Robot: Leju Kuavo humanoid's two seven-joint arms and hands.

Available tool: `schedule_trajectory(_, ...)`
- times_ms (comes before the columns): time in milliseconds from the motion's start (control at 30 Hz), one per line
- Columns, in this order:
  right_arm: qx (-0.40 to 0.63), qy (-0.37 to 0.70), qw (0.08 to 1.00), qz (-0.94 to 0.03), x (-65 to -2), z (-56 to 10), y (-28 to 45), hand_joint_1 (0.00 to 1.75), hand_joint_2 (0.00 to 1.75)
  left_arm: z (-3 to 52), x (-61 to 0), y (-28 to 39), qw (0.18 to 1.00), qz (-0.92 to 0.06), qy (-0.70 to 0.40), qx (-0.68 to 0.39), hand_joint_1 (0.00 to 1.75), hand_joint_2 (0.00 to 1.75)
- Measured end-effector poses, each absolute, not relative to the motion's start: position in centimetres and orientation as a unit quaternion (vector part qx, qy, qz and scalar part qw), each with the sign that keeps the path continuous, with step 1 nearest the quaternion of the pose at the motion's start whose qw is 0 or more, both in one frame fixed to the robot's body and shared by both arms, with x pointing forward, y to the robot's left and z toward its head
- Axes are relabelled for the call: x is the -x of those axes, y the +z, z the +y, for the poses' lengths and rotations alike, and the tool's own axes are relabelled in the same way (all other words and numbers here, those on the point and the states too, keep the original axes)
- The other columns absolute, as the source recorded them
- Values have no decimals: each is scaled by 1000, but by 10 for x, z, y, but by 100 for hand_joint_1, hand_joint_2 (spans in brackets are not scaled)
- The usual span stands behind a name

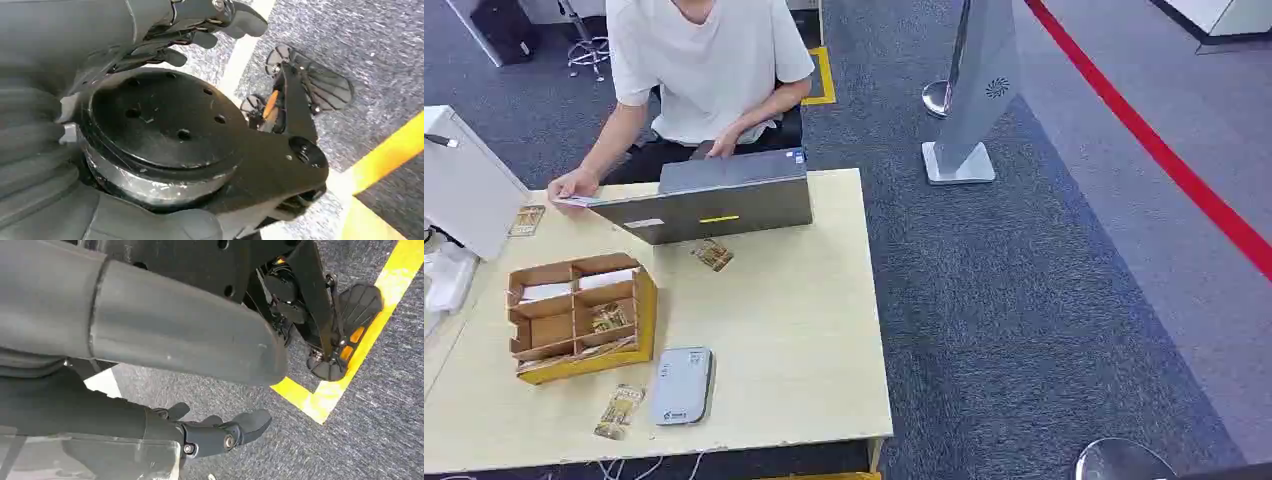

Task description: Pass the card to the sensor for recognition and then transmit it.

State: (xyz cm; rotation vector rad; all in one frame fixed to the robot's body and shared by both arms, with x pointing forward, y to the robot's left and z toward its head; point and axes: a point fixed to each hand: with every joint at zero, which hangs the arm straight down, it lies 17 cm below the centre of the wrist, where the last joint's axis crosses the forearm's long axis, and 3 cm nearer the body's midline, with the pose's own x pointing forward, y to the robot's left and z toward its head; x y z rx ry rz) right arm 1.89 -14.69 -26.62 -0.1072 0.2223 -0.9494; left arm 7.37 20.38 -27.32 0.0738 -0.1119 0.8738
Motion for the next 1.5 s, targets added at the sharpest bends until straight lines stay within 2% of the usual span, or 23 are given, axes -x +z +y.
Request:
schedule_trajectory(100,52,-464,878,109,-18,-147,-266,0,0,215,-74,-272,872,-66,481,-58,0,175)
schedule_trajectory(233,54,-483,867,113,-16,-147,-266,0,0,246,-47,-269,761,-57,629,-147,0,175)
schedule_trajectory(333,54,-494,860,115,-16,-147,-266,0,0,264,-25,-263,698,-59,681,-213,0,175)
schedule_trajectory(500,53,-506,853,115,-15,-146,-266,0,0,284,-12,-250,659,-89,692,-281,0,175)
schedule_trajectory(800,47,-510,852,110,-18,-144,-266,0,0,316,-13,-237,670,-132,647,-338,0,175)
schedule_trajectory(900,47,-511,852,104,-20,-144,-266,0,0,354,-10,-224,659,-158,628,-382,0,175)
schedule_trajectory(933,48,-513,851,101,-21,-144,-266,0,0,375,7,-216,641,-154,626,-417,0,175)
schedule_trajectory(967,48,-516,850,98,-22,-144,-266,0,175,390,33,-206,613,-130,632,-456,0,175)
schedule_trajectory(1033,51,-517,849,96,-21,-144,-266,0,175,434,81,-175,540,-120,648,-524,0,175)
schedule_trajectory(1067,55,-511,852,95,-20,-145,-266,0,175,466,83,-154,502,-162,660,-535,0,175)
schedule_trajectory(1133,58,-502,858,93,-19,-147,-266,0,175,522,51,-110,442,-284,674,-519,0,175)
schedule_trajectory(1167,58,-500,859,93,-20,-147,-266,0,175,551,13,-79,427,-382,654,-494,0,175)
schedule_trajectory(1233,57,-498,861,90,-24,-148,-266,0,175,587,-19,-13,386,-503,606,-481,0,175)
schedule_trajectory(1333,59,-494,863,90,-22,-149,-267,0,175,612,7,55,312,-537,573,-535,0,175)
schedule_trajectory(1367,60,-493,863,91,-19,-149,-267,0,0,617,18,77,289,-543,562,-553,0,175)
schedule_trajectory(1500,60,-492,864,90,-20,-149,-267,0,0,619,37,124,241,-558,536,-586,0,175)
